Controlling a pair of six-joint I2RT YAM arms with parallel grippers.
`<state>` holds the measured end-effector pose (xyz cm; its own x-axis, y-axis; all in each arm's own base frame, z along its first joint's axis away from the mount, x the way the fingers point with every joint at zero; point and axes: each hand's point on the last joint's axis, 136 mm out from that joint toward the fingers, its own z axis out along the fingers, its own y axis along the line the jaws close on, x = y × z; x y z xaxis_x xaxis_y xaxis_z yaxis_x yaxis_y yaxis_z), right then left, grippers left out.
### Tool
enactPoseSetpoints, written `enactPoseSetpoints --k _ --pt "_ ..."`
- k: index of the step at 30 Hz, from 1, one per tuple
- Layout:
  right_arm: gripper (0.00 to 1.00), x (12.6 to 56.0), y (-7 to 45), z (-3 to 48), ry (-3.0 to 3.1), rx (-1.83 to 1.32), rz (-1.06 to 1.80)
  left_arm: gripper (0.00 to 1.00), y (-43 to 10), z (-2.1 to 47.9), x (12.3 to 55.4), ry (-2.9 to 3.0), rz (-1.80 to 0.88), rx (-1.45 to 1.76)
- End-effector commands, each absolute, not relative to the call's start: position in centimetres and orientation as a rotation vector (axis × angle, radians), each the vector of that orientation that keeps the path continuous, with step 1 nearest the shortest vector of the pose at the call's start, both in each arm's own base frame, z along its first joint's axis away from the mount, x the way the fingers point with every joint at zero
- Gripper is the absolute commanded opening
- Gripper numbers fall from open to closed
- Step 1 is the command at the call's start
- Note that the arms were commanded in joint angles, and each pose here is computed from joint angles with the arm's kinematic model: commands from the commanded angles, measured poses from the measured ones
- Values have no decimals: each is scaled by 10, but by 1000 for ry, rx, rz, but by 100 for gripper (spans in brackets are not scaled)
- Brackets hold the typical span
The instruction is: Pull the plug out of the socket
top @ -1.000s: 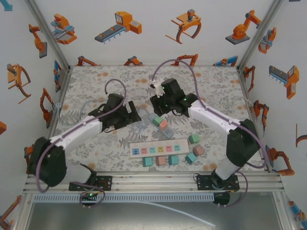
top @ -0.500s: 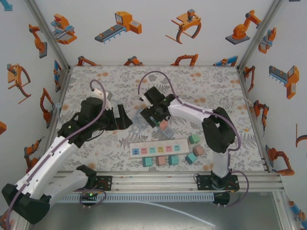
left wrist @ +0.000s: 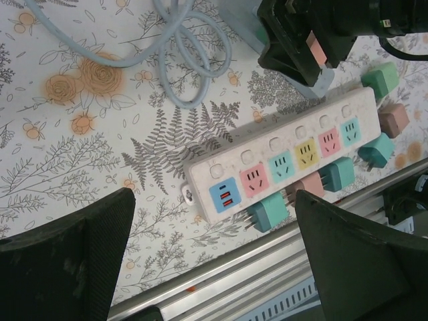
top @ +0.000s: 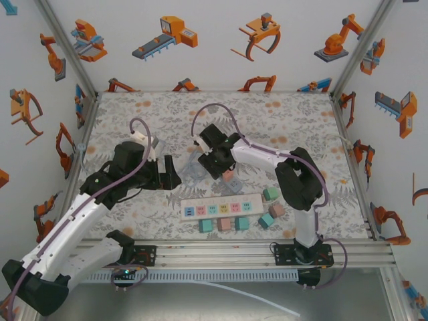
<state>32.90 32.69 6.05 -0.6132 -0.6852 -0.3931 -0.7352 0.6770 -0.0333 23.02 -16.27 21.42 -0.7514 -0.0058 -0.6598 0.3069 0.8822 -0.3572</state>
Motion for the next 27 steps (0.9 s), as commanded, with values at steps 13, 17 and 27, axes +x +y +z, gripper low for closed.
enactPoseSetpoints --k 13,17,27 --pt "42 369 298 217 2147 -591 241 97 -180 216 220 2342 -711 334" --pt "40 376 223 209 2212 -242 184 97 -212 232 201 2248 -946 515" --pt "40 337 108 90 2462 232 136 97 -255 252 168 2093 -1102 820"
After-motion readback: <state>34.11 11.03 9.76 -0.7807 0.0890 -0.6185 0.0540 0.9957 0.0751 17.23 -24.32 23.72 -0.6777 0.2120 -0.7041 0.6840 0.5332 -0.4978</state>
